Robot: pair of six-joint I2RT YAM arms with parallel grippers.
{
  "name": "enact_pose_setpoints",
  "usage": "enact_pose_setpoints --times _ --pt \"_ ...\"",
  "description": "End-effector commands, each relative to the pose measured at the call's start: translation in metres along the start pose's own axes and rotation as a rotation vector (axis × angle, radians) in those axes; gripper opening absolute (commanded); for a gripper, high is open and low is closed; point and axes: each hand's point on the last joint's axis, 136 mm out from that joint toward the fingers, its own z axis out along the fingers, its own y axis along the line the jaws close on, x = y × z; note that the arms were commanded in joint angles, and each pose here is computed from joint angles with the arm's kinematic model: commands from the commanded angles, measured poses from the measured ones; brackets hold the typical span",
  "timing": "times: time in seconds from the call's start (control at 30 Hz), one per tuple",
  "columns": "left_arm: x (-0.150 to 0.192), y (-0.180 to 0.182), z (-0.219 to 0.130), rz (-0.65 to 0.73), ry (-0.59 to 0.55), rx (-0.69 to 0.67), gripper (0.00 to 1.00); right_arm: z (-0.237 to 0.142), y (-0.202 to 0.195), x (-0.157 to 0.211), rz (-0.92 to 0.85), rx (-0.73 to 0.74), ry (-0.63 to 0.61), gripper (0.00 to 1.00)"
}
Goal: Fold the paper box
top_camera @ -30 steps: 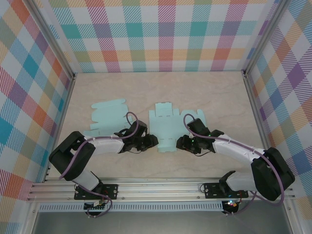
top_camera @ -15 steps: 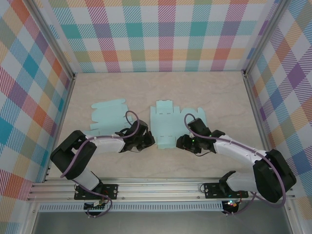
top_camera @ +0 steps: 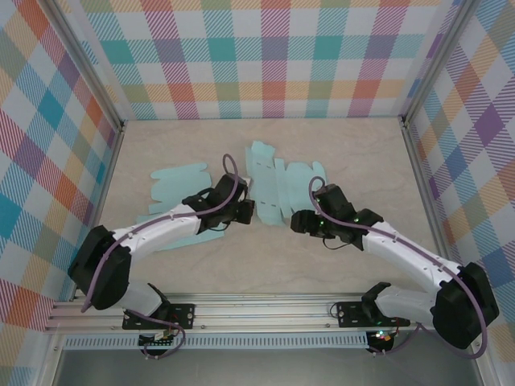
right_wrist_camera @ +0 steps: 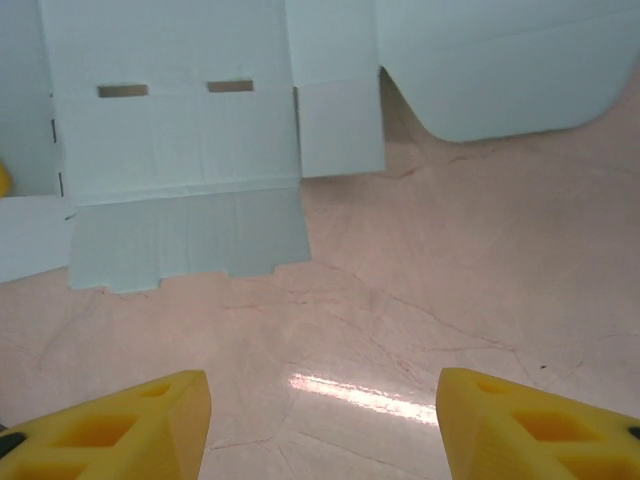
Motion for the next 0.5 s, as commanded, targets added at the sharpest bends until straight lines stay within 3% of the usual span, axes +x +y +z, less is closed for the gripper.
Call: enact_pose_setpoints --times 0.0,0.17,0.3,0.47 --pt "-0.008 0.015 -0.024 0.291 -0.006 -0.103 0.00 -0.021 -0.007 -0.020 -0.104 0.092 -0.072 0.64" --pt "-0.038 0.014 -0.049 0.452 -0.100 -0.145 0.00 -0.042 -0.009 -0.052 -0.158 0.107 -0.210 0.69" --pt "-0.063 -0.001 -0.069 0.582 -0.166 -0.103 0.00 -0.060 -0.005 -0.079 -0.170 0.062 -0.285 0.70" --pt "-0.084 -0.022 -0.087 0.713 -0.168 -0.043 0.00 -0.079 -0.001 -0.104 -0.204 0.037 -0.352 0.70"
